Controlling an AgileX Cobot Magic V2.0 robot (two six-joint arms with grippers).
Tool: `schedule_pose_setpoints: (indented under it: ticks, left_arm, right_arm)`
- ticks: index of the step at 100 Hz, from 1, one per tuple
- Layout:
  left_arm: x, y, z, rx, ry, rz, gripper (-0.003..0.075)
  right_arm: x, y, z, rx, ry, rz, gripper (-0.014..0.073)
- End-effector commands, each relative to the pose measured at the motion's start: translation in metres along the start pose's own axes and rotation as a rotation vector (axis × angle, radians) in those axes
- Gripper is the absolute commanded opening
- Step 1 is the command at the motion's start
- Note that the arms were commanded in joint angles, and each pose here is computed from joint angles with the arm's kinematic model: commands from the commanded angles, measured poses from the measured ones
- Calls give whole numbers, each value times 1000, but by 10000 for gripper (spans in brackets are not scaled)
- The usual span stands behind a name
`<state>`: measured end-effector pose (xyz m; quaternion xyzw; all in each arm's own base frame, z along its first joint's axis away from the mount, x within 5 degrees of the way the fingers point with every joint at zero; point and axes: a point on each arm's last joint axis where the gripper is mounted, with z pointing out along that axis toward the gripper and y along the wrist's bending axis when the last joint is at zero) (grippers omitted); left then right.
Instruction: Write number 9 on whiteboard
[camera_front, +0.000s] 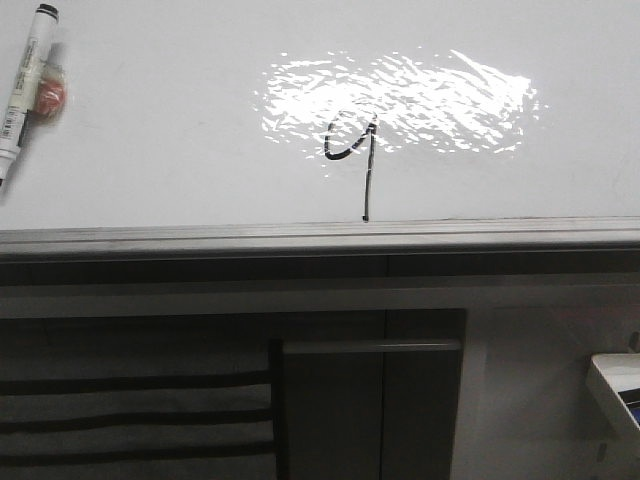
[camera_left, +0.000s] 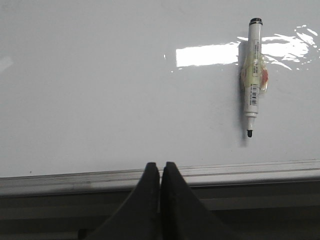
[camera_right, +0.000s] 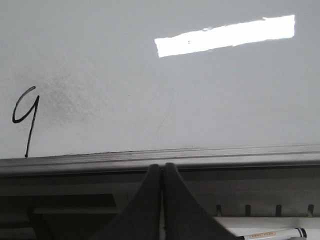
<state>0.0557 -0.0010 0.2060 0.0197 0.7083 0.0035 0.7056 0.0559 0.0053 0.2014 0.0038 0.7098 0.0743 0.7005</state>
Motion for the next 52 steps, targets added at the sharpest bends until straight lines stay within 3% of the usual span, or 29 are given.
schedule_pose_setpoints:
  ticks: [1,13,52]
  left_arm:
    - [1,-1,-1,5,-72,-1,-20]
    - [1,-1,-1,5,-72,-1,-20]
    - [1,-1,-1,5,-72,-1,-20]
  right_arm:
    - [0,1,0,-12,-83,-38,-72]
    - [0,1,0,-15,-82,37,-72]
    - [0,1,0,-15,-82,37,-72]
